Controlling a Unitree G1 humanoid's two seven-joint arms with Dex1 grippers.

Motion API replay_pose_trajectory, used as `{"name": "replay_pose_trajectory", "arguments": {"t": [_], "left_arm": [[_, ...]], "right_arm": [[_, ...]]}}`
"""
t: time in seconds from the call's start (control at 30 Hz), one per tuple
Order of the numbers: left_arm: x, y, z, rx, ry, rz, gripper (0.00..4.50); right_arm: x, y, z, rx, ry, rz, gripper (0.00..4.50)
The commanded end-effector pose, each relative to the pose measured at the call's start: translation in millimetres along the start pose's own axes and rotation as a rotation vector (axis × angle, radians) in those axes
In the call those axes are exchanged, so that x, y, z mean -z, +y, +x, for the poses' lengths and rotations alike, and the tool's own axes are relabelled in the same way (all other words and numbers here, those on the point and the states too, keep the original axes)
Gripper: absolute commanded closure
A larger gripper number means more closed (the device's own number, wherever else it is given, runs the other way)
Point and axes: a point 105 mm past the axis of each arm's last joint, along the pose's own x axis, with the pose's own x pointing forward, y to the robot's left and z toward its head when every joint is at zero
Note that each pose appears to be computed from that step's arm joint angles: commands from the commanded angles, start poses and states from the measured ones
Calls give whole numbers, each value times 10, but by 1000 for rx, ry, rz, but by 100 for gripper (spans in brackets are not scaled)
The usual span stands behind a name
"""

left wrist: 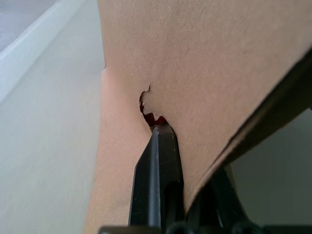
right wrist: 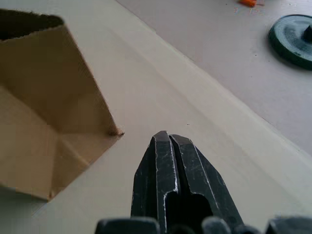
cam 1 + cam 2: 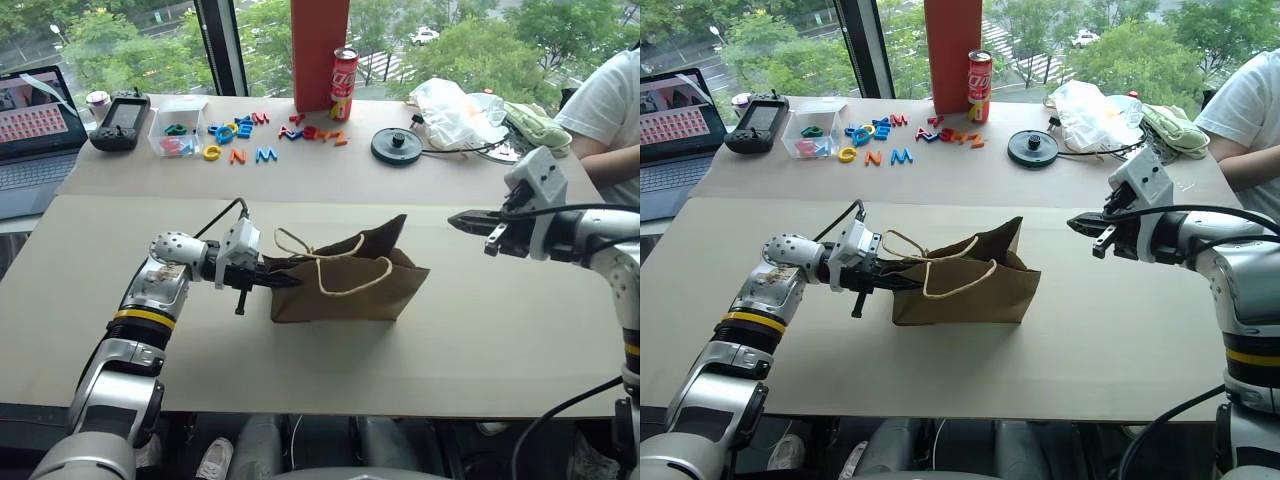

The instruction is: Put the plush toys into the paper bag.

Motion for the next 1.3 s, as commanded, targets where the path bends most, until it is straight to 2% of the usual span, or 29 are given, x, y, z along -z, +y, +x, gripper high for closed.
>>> {"name": "replay_pose_trajectory", "arguments": {"t": [0.03,0.17,0.53,0.63,0.77,0.9,1.3], "left_arm": [[-43,8,-40,14,14,31,446],[-37,8,-57,20,21,25,446],[-85,68,-56,2,17,28,446],[-110,105,-67,-13,14,27,367],[-145,164,-160,-68,34,39,216],[-297,130,-339,-102,45,30,76],[-1062,-224,-909,-147,16,-93,76]], "right_arm": [[-244,212,-124,-142,-103,-112,450],[-538,318,-272,-234,-297,-135,450],[-441,230,-240,-212,-236,-156,450],[-390,172,-192,-183,-210,-154,450],[-380,183,-162,-192,-201,-153,450],[-340,171,-149,-180,-178,-154,450],[-466,186,-183,-166,-192,-209,450]]}}
